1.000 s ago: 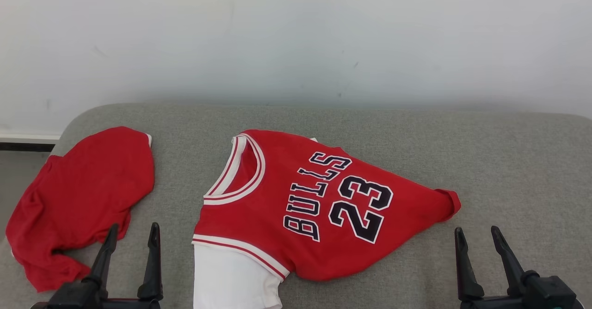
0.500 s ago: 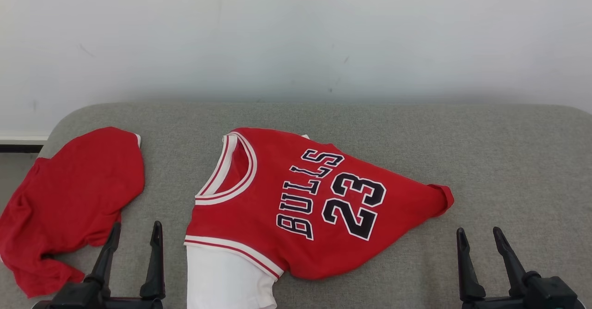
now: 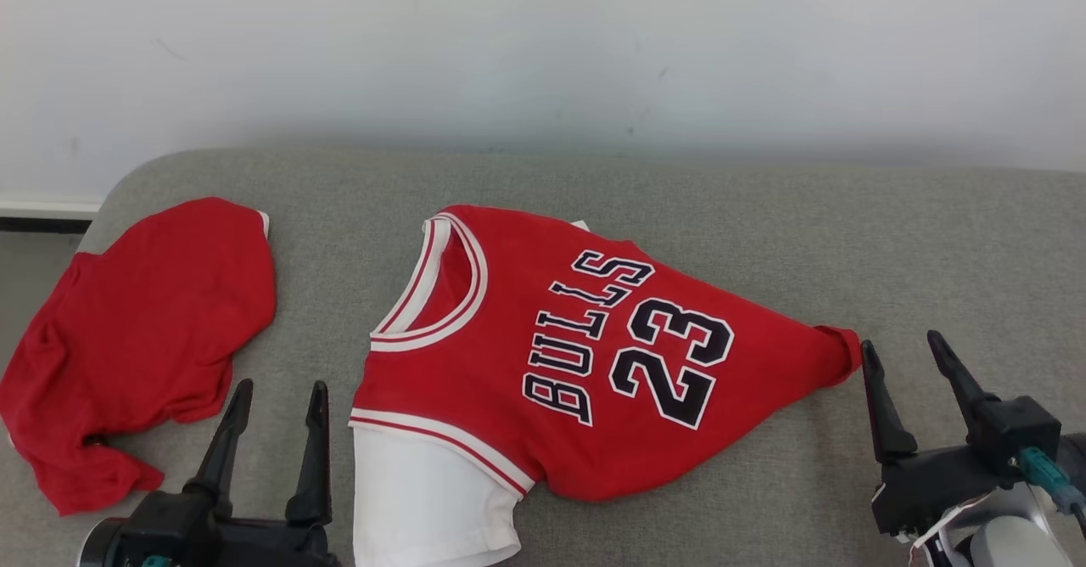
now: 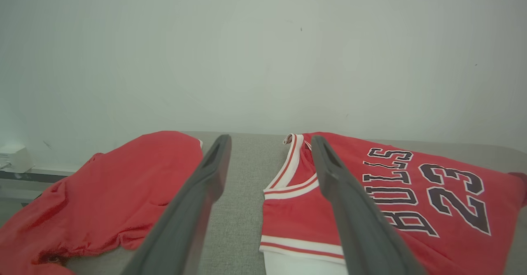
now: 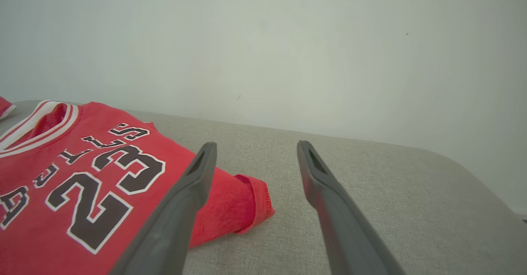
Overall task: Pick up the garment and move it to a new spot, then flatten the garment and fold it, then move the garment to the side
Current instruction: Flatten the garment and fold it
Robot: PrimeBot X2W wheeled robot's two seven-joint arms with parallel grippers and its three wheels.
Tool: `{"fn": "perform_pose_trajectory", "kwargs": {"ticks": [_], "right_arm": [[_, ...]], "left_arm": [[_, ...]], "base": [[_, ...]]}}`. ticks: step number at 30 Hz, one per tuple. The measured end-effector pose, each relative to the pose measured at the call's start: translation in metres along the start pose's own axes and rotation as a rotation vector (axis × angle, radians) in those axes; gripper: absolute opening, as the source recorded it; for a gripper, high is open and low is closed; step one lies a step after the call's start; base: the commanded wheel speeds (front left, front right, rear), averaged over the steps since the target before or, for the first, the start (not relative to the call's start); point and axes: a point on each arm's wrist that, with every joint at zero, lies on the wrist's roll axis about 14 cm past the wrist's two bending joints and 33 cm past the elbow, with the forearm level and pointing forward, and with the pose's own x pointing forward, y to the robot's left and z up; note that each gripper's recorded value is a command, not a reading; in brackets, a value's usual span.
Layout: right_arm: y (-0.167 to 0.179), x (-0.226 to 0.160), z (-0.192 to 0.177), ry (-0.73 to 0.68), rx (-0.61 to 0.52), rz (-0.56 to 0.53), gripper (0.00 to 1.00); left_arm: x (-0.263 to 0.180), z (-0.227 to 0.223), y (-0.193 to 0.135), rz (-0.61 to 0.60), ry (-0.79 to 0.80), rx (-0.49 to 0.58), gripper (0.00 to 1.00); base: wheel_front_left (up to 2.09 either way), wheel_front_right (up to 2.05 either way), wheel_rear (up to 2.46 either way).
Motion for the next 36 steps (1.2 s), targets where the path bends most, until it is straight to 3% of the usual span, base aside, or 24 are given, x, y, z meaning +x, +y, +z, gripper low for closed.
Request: {"fn": "perform_pose_trajectory", "kwargs": {"ticks": [12,13,15,25,36], "right_arm": [[-0.001,0.042,-0.081,0.279,-0.030,0.062,1.00],[0.002,0.042,-0.086,0.296,-0.022,0.065,0.70],[0.006,0.043,-0.095,0.325,-0.013,0.074,0.00],[0.002,0.055,-0.052,0.199,-0.004,0.068,0.00],[-0.037,0.015,0.000,0.048,-0.031,-0.009,0.00]], "left_arm": [[0.008,-0.016,0.008,0.028,0.042,-0.004,1.00],[0.008,-0.016,0.010,0.035,0.045,-0.003,1.00],[0.007,-0.017,0.013,0.042,0.048,-0.002,1.00],[-0.002,-0.017,0.016,0.061,0.051,-0.008,1.00],[-0.016,-0.014,0.005,0.038,0.043,-0.034,1.00]], "base": [[0.00,0.00,0.00],[0.00,0.00,0.00],[0.00,0.00,0.00],[0.00,0.00,0.00],[0.00,0.00,0.00]]}}
